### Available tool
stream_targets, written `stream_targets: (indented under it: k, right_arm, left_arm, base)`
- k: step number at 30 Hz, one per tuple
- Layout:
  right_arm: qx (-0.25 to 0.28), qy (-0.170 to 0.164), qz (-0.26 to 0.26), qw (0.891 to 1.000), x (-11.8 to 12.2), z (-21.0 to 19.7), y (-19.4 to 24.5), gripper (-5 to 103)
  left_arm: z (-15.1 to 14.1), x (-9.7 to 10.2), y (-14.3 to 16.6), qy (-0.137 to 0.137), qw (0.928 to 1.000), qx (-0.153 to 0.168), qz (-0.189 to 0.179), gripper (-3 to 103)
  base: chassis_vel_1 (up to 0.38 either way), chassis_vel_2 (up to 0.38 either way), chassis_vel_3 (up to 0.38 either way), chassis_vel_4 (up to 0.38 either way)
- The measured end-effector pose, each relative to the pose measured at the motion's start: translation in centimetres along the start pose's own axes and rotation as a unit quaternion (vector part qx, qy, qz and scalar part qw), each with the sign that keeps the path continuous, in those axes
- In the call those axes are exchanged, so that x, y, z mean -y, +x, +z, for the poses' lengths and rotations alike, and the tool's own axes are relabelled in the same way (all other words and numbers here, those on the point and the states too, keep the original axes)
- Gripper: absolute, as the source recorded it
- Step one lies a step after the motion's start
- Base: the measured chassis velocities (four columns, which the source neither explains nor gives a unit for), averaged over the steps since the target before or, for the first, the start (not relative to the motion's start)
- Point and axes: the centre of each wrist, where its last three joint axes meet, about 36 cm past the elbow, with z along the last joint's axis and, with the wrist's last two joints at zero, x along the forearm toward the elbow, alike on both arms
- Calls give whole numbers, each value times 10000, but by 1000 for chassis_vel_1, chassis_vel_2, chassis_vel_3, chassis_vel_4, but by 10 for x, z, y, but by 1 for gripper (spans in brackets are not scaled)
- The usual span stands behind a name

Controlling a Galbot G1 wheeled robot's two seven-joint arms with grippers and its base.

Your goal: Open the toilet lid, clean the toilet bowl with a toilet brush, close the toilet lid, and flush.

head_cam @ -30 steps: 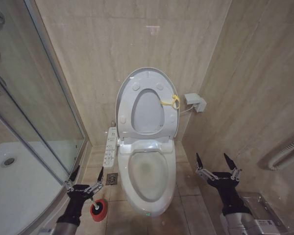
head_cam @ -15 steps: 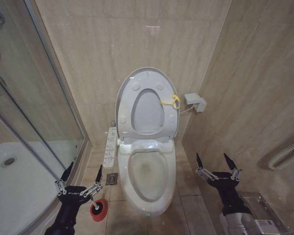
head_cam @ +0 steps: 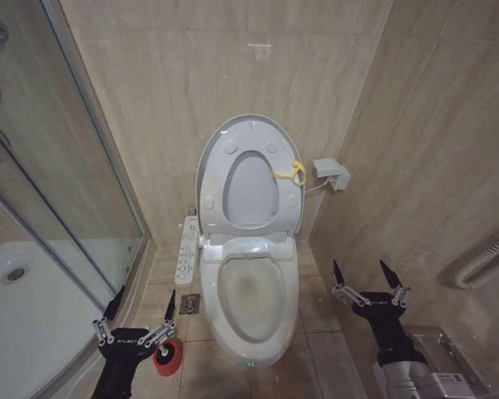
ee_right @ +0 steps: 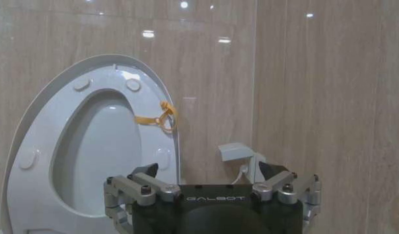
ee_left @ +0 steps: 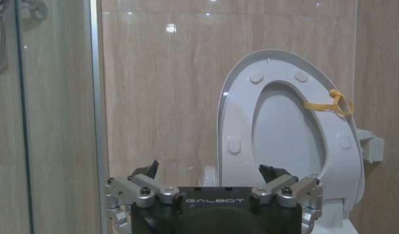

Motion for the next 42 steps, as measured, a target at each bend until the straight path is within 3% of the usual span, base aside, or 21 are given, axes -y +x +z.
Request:
stream_targets:
  k: [42]
  right_arm:
    - [0, 0, 0, 10000, 0, 0, 0, 100]
  left_arm:
    - [2, 0, 0, 9, 10000, 0, 4, 100]
  base:
    - [0, 0, 0, 0]
